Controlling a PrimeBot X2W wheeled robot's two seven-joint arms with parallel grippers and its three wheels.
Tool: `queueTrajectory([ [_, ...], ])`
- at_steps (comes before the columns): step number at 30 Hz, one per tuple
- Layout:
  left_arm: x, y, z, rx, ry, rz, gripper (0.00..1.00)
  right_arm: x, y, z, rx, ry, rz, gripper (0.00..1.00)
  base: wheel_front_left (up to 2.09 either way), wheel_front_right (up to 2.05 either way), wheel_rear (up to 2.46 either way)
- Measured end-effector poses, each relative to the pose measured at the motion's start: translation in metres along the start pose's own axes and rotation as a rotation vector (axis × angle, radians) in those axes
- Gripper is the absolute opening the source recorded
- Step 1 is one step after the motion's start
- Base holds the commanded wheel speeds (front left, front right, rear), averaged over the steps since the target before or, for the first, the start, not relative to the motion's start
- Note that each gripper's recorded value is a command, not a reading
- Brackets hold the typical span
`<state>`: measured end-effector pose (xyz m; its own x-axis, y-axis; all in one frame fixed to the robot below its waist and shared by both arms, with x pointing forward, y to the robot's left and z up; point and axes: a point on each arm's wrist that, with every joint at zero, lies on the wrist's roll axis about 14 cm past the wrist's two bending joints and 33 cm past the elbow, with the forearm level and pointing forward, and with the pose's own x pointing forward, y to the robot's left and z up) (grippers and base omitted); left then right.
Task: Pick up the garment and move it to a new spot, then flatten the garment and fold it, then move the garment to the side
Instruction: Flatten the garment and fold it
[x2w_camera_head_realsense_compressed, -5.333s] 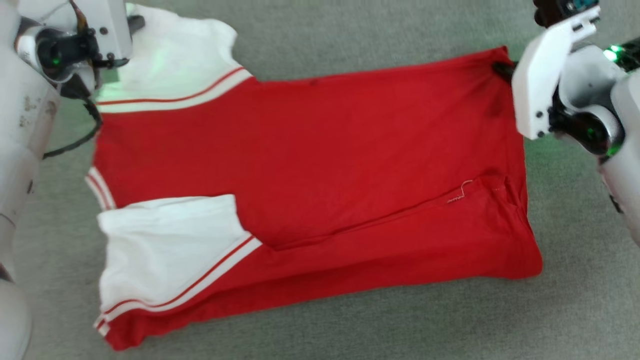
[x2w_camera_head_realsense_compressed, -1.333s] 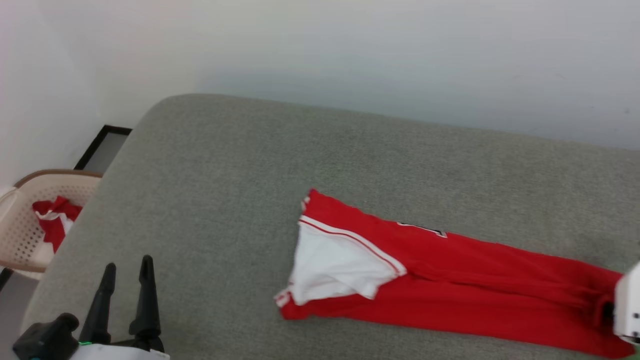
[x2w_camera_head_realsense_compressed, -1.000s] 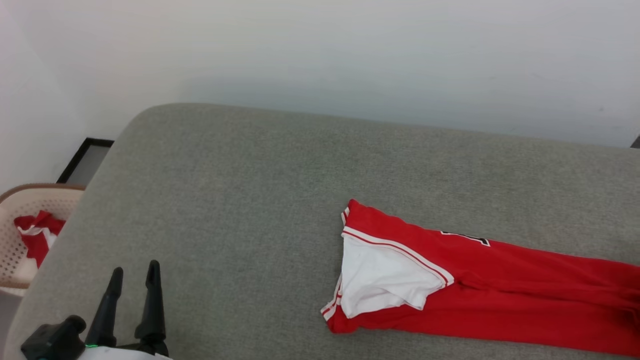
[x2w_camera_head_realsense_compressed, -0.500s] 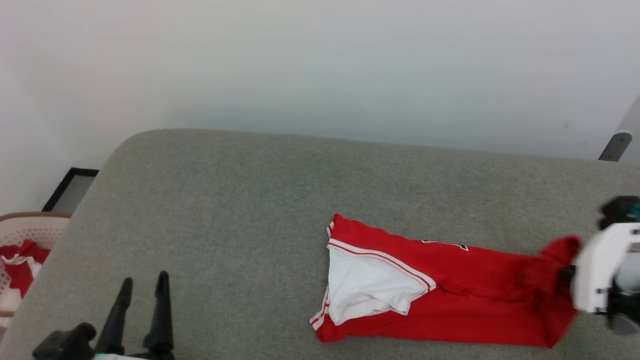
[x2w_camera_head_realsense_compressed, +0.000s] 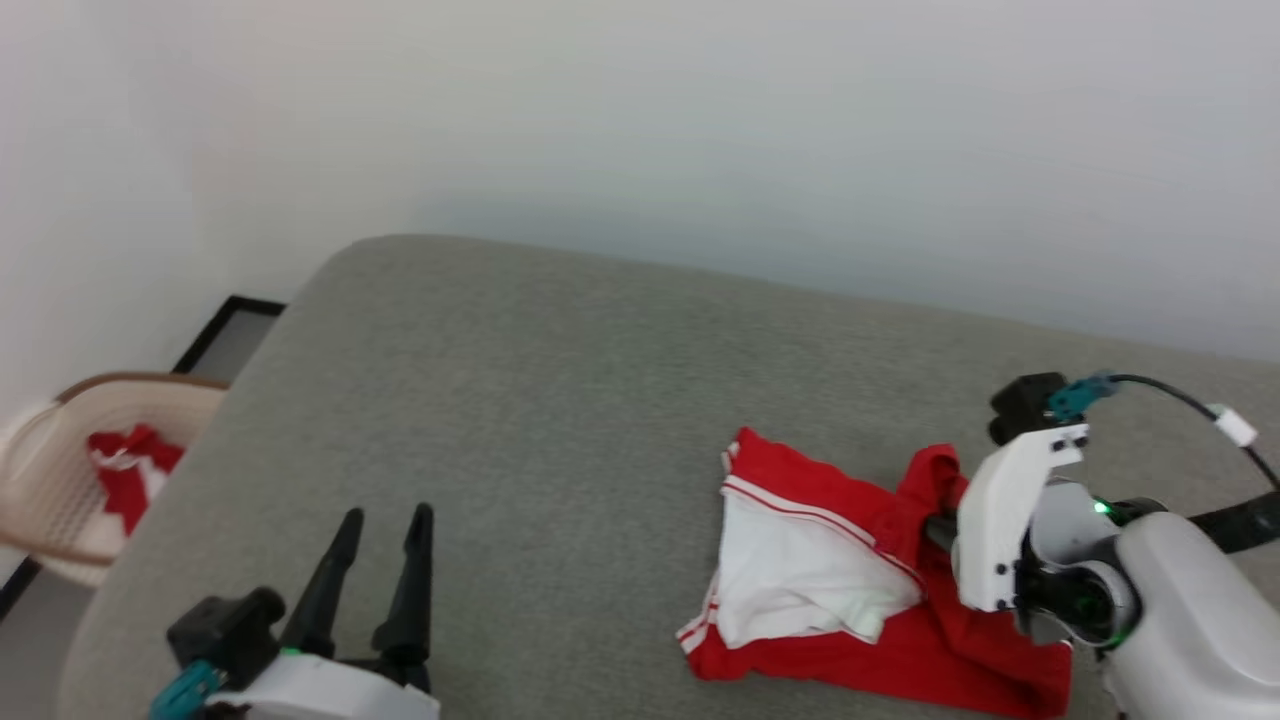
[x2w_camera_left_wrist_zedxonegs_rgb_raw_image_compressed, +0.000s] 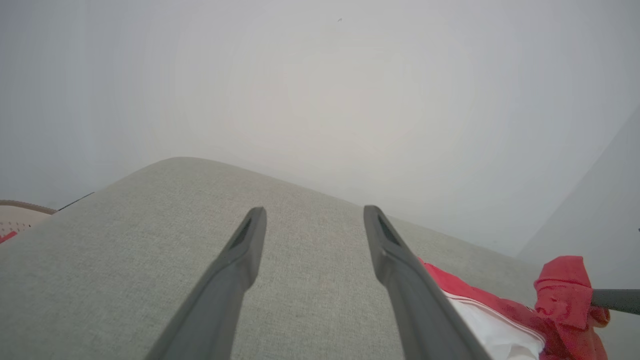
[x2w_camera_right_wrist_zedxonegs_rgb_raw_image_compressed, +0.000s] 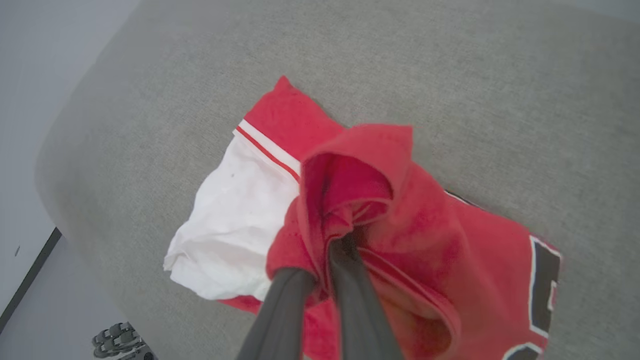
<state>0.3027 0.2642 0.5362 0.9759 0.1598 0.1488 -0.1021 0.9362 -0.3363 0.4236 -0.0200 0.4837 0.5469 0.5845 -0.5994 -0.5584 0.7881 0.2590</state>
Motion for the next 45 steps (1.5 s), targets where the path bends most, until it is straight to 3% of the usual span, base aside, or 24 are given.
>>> queueTrajectory([
  [8,-0.004,0.011,0.004,-0.001,-0.015,0.039,1.0,0.042,0.04,0.003,-0.045,0.035,0.059,0.0,0.0,0.0,0.0],
  [9,-0.005,0.013,0.004,-0.001,-0.014,0.045,1.0,0.046,0.044,0.005,-0.049,0.027,0.067,0.17,0.0,0.0,0.0],
  [12,-0.006,0.018,0.001,-0.005,-0.008,0.061,1.0,0.054,0.055,0.01,-0.045,0.015,0.094,0.98,0.0,0.0,0.0],
  [18,-0.001,0.022,-0.002,-0.007,-0.004,0.068,1.0,0.05,0.059,0.02,-0.049,-0.022,0.11,1.0,0.0,0.0,0.0],
  [25,0.009,0.017,-0.005,-0.005,0.004,0.041,1.0,0.023,0.04,0.04,-0.05,-0.134,0.088,1.0,0.0,0.0,0.0],
  [31,0.02,0.006,-0.013,0.009,0.026,-0.001,1.0,-0.018,0.002,0.054,-0.084,-0.284,0.009,1.0,0.0,0.0,0.0],
  [45,0.045,-0.028,-0.036,0.057,0.093,-0.125,1.0,-0.118,-0.079,0.029,-0.133,-0.574,-0.241,1.0,0.0,0.0,0.0],
])
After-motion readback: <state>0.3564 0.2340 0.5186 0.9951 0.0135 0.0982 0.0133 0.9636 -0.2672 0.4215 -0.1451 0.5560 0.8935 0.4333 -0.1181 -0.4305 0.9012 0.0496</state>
